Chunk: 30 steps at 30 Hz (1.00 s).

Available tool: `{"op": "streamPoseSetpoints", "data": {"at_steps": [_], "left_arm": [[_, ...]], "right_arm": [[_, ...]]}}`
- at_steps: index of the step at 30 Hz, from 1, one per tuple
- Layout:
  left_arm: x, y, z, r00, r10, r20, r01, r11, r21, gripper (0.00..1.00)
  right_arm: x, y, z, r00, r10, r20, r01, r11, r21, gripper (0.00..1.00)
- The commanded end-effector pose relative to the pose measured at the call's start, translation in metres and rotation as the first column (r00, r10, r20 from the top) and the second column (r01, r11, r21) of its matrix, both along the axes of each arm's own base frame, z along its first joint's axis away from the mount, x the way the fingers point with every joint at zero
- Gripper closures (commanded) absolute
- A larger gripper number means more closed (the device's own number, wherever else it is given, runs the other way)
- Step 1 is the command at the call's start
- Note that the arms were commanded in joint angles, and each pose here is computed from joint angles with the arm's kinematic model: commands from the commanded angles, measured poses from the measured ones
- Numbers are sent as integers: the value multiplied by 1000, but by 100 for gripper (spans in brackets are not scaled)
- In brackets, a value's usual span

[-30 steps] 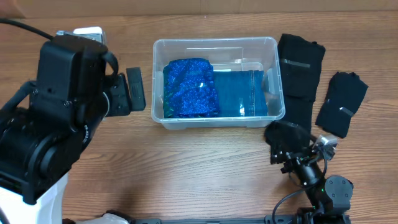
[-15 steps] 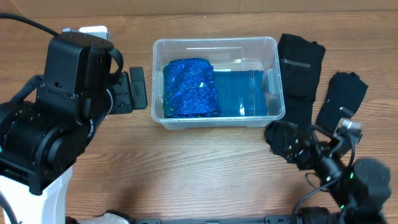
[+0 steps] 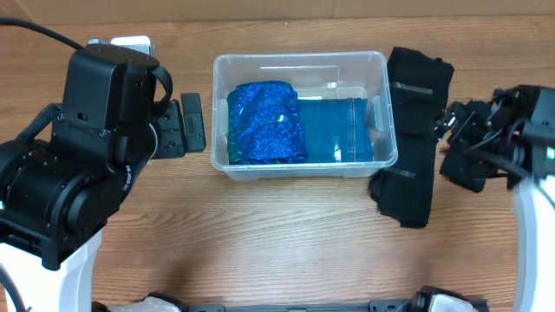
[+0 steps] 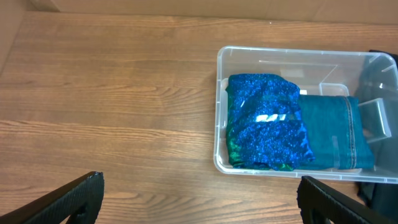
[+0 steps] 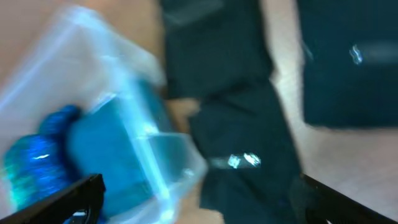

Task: Pack container
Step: 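Reach the right gripper to the lower black garment and grasp it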

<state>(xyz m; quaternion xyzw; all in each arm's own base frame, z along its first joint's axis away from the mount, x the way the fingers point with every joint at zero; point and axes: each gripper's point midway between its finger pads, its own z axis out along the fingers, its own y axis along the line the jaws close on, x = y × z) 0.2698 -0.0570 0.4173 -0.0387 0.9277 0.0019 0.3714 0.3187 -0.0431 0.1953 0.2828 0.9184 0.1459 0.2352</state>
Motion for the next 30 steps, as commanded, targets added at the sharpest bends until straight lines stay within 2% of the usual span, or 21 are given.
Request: {"op": "streamPoseSetpoints", "data": {"at_steps": [1, 6, 11, 18, 22, 23, 28, 30], "left_arm": [[0, 3, 1, 1000, 5, 7, -5, 1000, 17, 0], [0, 3, 1, 1000, 5, 7, -5, 1000, 17, 0], [0, 3, 1, 1000, 5, 7, -5, 1000, 17, 0], [0, 3, 1, 1000, 5, 7, -5, 1000, 17, 0], [0, 3, 1, 1000, 6, 8, -6, 1000, 17, 0], [0, 3, 1, 1000, 5, 7, -5, 1000, 17, 0], [0, 3, 1, 1000, 5, 7, -5, 1000, 17, 0], [0, 3, 1, 1000, 5, 7, -5, 1000, 17, 0]], "right_arm": [[0, -15, -49, 984, 16, -179, -11, 999, 32, 0], [1, -15, -115, 930, 84, -359, -53, 994, 95, 0], [3, -5, -146, 902, 160, -400, -96, 980, 174, 7], [-4, -2, -172, 900, 163, -404, -94, 978, 184, 2], [-11, 14, -186, 908, 191, -372, -97, 962, 257, 7], [-12, 16, -189, 910, 195, -366, -98, 958, 269, 10], [-16, 22, -190, 909, 205, -364, -95, 950, 296, 51], [-13, 24, -183, 912, 210, -353, -97, 945, 312, 65]]}}
